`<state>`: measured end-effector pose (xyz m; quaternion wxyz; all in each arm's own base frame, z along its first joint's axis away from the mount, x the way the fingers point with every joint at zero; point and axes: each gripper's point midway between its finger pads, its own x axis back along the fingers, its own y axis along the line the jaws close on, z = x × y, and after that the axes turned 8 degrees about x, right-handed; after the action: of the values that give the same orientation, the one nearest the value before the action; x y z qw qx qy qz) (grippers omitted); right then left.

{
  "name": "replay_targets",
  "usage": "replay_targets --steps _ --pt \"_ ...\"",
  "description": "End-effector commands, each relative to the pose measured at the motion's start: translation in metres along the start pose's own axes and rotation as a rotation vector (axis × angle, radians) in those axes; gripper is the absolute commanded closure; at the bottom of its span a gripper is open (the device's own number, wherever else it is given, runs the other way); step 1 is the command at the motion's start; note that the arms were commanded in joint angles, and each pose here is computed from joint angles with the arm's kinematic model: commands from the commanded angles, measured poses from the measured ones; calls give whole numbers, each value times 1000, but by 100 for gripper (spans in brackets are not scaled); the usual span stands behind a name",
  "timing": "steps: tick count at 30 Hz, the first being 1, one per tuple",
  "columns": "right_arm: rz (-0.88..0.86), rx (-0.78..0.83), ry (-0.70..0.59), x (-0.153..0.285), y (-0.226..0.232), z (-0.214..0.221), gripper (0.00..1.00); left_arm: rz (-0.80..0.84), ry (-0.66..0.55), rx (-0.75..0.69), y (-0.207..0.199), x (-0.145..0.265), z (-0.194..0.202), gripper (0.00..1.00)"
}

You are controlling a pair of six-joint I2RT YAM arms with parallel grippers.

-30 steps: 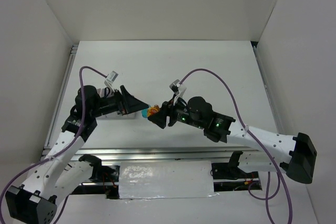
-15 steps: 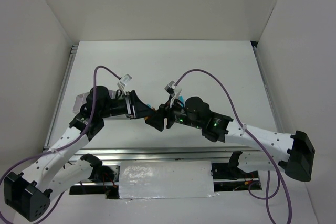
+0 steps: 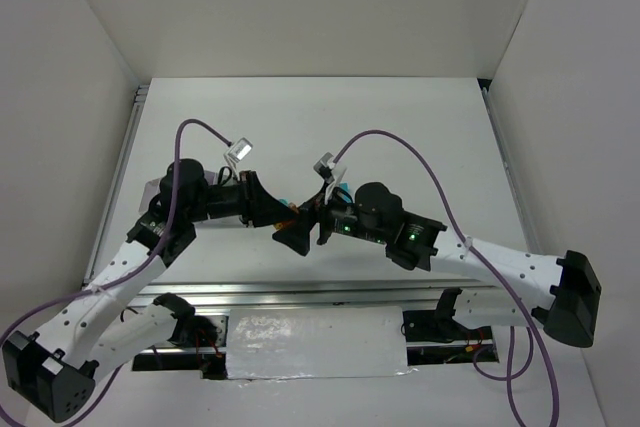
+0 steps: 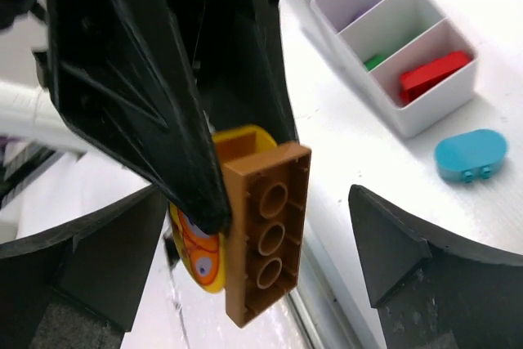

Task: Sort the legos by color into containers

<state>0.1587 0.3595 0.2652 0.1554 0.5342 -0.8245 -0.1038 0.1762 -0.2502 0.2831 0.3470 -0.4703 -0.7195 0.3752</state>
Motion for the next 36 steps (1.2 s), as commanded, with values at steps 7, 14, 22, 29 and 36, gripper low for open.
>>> replay_targets --steps 7,14,22,29,36 --pt "-375 28 -3 52 55 -30 0 243 78 -373 -71 28 9 100" --pt "-488 5 -44 76 77 -53 11 257 102 -382 -66 28 16 100" --pt "-428 -36 1 50 63 -43 22 312 95 -373 -74 29 18 100" --pt "-437 -43 -6 39 63 -47 40 334 116 -371 -76 31 22 100" --pt "-209 -72 10 23 26 -42 36 325 104 -386 -78 33 21 100"
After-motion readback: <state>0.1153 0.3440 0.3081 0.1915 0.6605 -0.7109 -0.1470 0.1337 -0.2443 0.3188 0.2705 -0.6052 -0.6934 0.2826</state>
